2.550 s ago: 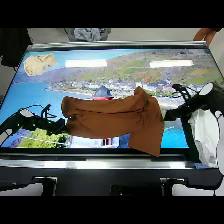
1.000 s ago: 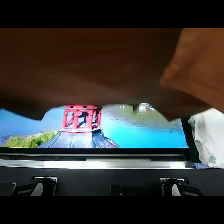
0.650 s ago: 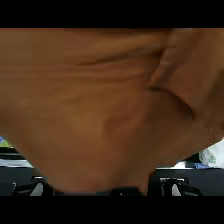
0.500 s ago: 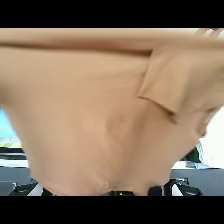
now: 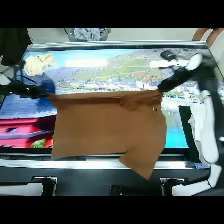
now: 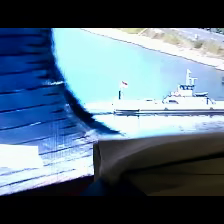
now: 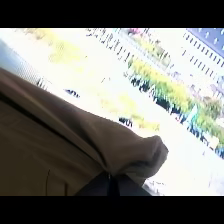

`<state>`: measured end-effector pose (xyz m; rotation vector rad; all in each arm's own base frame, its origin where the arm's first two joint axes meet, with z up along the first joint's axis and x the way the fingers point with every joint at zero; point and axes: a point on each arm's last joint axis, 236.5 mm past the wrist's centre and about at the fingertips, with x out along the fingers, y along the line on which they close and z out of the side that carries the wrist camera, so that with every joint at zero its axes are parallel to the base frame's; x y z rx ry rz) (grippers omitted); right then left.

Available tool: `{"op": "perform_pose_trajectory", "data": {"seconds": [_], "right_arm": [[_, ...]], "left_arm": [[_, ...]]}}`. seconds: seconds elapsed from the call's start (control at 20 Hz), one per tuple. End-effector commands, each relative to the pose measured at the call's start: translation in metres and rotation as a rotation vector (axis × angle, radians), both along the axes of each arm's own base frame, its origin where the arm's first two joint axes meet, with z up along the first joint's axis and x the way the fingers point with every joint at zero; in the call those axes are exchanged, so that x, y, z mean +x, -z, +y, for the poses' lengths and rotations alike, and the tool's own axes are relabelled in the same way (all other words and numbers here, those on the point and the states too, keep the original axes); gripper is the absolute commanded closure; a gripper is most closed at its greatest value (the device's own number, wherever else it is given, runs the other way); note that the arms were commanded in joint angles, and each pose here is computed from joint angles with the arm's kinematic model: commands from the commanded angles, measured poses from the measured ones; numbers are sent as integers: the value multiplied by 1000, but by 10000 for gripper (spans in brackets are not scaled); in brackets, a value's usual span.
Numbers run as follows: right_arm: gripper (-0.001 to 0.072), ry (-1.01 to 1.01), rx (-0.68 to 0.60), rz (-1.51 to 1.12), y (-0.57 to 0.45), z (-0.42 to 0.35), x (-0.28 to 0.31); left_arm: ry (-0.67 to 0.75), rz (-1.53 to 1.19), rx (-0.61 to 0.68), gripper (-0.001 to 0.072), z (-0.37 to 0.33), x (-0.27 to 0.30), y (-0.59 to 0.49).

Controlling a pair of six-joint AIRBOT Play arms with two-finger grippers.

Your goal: Fold the shirts.

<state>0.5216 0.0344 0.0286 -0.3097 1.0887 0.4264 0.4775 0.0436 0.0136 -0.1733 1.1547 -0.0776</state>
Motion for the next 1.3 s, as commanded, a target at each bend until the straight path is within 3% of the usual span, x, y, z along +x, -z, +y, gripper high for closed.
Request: {"op": "perform_pose_trajectory", "data": {"seconds": [0.0,0.1,0.25,0.4,0.75,1.2,1.25], "right_arm": [[661,129,48,-186,37,5,71],[661,192,78,-268,21,-6,88],[662,159,49,-152,23,-18,61],[661,44,-26,32,16,-31,4],[662,-14,-6,481,62,-17,-106],[658,70,14,476,82,-16,-104],[528,92,18,468,82,-17,-102]], "left_arm": [[-35,-10,-32,681,5,42,52],[-48,-56,-23,681,10,60,52],[-36,-41,-28,681,9,58,44],[35,94,-54,681,-3,18,29],[128,520,-160,681,-38,-87,64],[118,600,-186,676,-44,-110,82],[120,598,-193,533,-45,-109,80]]}}
